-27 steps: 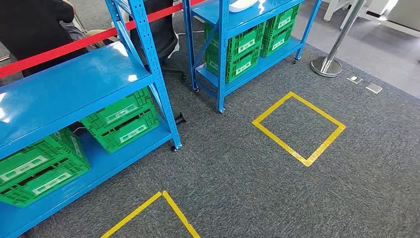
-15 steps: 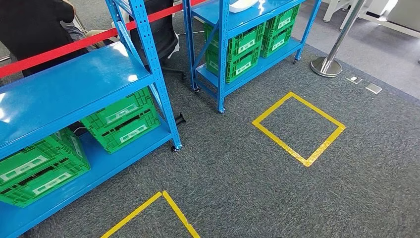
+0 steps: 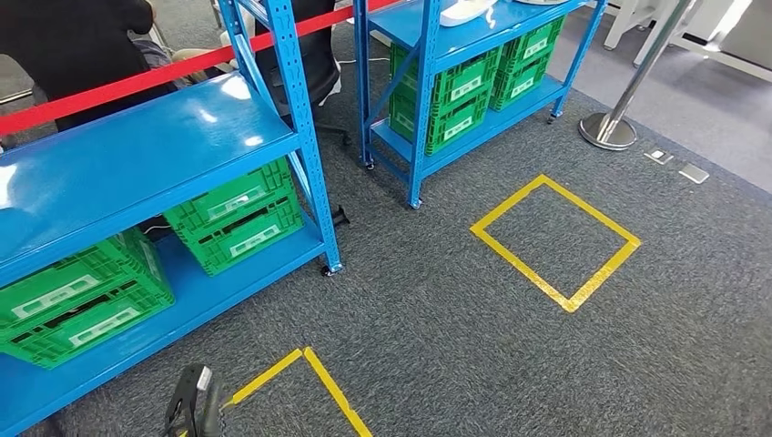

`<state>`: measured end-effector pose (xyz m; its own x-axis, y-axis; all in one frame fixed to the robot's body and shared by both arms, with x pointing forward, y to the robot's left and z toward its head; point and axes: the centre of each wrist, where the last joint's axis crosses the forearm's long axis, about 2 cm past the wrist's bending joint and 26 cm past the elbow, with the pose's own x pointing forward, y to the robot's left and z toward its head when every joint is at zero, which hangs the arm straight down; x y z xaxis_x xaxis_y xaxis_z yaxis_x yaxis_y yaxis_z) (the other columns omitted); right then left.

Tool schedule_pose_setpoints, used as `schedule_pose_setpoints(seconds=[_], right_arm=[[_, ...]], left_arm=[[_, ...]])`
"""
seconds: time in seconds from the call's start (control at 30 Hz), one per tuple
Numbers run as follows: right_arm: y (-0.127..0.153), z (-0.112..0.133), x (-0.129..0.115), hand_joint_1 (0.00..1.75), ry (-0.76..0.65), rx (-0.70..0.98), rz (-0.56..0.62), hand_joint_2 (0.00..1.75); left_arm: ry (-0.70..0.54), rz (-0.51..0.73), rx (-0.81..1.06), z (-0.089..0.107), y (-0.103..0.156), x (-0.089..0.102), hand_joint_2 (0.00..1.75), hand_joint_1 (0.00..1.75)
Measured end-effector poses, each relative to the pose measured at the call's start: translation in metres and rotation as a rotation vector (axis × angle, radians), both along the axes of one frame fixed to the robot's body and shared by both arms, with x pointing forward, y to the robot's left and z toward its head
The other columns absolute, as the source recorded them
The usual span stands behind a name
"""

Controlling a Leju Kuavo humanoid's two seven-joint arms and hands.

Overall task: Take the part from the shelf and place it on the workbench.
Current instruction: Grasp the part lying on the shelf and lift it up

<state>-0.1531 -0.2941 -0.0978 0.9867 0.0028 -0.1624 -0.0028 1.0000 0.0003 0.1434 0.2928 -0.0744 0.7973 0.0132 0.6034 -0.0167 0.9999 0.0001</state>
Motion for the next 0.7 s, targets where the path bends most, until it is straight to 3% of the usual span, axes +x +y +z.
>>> schedule_pose_setpoints(seconds=[0.07, 0.17, 0.27, 0.37, 0.47, 0.53, 0.6, 0.63, 0.7], right_arm=[[-0.001, 0.001, -0.004, 0.00, 0.013, -0.001, 0.000, 0.00], [-0.002, -0.006, 0.024, 0.00, -0.058, -0.003, 0.001, 0.00], [0.001, -0.014, 0.088, 0.00, -0.222, 0.002, 0.000, 0.00], [0.002, -0.013, 0.163, 0.00, -0.421, 0.004, 0.000, 0.00], [0.002, -0.002, 0.227, 0.00, -0.599, 0.004, -0.001, 0.00], [0.002, 0.006, 0.255, 0.00, -0.680, 0.004, -0.002, 0.00], [0.002, 0.010, 0.264, 0.00, -0.708, 0.004, -0.002, 0.00], [0.002, 0.009, 0.261, 0.00, -0.701, 0.003, -0.002, 0.00], [0.002, 0.003, 0.241, 0.00, -0.648, 0.003, -0.002, 0.00]], left_arm=[[-0.005, 0.000, 0.000, 0.001, 0.000, 0.001, 0.00, 0.00], [0.070, 0.000, -0.002, -0.010, -0.001, -0.027, 0.00, 0.00], [0.228, 0.000, -0.005, -0.026, -0.002, -0.085, 0.00, 0.00], [0.428, -0.001, -0.010, -0.036, -0.004, -0.159, 0.00, 0.00], [0.613, -0.001, -0.010, -0.035, -0.004, -0.227, 0.00, 0.00], [0.701, -0.001, -0.008, -0.031, -0.003, -0.259, 0.00, 0.00], [0.735, -0.001, -0.007, -0.029, -0.002, -0.271, 0.00, 0.00], [0.725, -0.001, -0.006, -0.030, -0.001, -0.267, 0.00, 0.00], [0.660, -0.001, -0.004, -0.034, -0.001, -0.241, 0.00, 0.00]])
